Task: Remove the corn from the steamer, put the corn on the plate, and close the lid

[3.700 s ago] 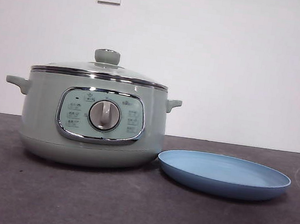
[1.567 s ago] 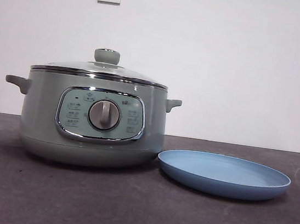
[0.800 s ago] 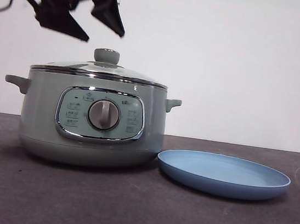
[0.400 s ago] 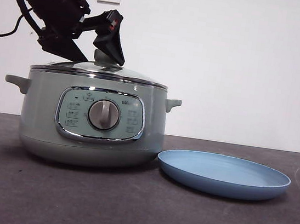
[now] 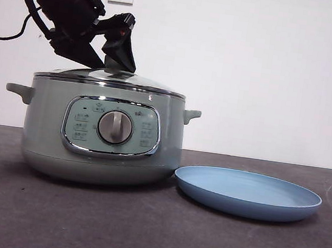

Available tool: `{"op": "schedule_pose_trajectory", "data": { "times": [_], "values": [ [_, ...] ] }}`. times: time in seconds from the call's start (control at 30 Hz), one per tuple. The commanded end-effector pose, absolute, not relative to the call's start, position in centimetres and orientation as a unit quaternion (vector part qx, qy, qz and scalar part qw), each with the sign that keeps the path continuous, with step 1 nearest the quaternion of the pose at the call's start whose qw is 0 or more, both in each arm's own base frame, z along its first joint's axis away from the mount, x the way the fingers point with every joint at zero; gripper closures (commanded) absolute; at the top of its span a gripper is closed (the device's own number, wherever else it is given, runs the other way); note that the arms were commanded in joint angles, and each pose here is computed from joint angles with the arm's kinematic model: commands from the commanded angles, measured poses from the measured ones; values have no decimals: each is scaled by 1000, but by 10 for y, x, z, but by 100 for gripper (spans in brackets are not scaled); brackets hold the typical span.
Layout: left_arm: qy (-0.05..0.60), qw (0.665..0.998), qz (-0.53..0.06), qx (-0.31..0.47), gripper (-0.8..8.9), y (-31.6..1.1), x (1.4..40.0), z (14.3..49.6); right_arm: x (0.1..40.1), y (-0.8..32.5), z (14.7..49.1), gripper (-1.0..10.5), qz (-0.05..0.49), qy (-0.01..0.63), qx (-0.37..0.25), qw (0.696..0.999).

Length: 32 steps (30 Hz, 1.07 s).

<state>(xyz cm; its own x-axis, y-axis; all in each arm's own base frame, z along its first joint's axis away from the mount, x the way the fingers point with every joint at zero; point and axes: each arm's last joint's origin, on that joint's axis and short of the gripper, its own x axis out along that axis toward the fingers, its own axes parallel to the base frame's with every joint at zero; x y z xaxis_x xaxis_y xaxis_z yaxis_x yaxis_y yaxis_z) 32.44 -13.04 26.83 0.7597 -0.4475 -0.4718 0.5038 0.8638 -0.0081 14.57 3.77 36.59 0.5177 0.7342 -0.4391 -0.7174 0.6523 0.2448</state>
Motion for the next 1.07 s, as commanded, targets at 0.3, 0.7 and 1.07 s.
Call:
{"op": "schedule_pose_trajectory", "data": {
  "times": [0.3, 0.7, 1.07],
  "values": [
    [248, 932, -256, 68, 819, -133, 323, 263, 146, 38, 367, 380, 418, 259, 16, 871],
    [207, 941, -261, 62, 820, -133, 322, 292, 146, 38, 367, 380, 418, 259, 16, 871],
    [182, 943, -272, 55, 820, -129, 310, 338, 146, 38, 367, 381, 418, 259, 16, 871]
  ]
}}
